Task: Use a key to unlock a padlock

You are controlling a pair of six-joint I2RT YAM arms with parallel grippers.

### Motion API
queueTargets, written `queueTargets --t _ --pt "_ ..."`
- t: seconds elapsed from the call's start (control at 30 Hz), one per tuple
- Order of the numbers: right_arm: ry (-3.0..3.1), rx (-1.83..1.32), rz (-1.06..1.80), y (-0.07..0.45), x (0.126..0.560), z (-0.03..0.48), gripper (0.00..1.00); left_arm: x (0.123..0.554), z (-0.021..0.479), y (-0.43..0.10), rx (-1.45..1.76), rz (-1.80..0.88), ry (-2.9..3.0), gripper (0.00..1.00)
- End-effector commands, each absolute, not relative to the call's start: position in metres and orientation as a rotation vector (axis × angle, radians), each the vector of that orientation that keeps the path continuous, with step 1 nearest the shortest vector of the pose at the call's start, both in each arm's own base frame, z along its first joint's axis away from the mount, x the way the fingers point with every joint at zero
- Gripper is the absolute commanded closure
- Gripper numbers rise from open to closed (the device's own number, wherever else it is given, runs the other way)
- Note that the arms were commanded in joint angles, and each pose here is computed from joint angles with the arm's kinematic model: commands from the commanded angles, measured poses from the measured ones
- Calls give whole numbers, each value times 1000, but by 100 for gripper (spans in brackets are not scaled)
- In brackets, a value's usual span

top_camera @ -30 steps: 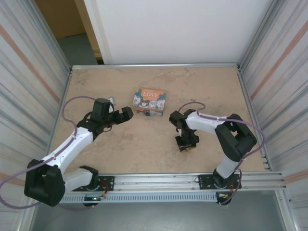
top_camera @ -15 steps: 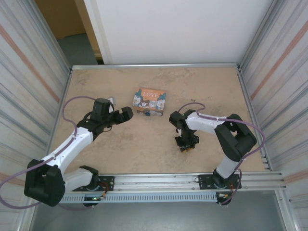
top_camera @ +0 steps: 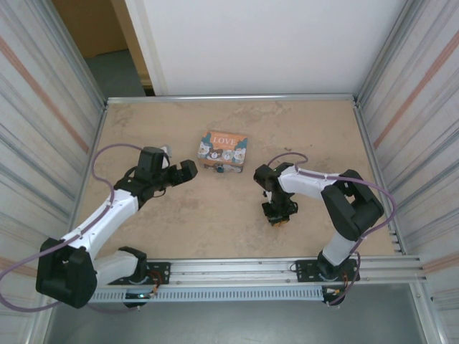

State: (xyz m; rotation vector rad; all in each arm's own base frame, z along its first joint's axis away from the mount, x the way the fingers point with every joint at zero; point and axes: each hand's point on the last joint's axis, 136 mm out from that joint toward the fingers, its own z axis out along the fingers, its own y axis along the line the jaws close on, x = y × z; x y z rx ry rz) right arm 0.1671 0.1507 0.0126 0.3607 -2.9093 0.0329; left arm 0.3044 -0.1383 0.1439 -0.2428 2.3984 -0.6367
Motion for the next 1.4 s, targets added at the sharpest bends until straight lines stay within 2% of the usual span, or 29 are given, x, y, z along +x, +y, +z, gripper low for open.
queueTargets --t 0.0,0.13,0.4,0.63,1.03,1.2,1.37 --pt "-2887 294 86 135 157 7 94 309 162 -131 -250 -615 2353 1" --pt "-2931 259 6 139 162 13 100 309 169 -127 -258 -614 2337 1" --pt "-3032 202 -184 147 180 30 100 308 183 -122 -251 -611 2300 1" --pt "-3163 151 -503 169 205 63 100 306 201 -134 -228 -711 2268 1" --pt "-3406 133 -904 189 251 154 100 309 226 -192 -532 -1329 2253 2" --pt "-3489 149 -1104 203 271 192 100 313 232 -239 -670 -1606 2231 3" --pt "-3559 187 -1247 217 287 223 100 314 231 -287 -745 -1763 2288 6"
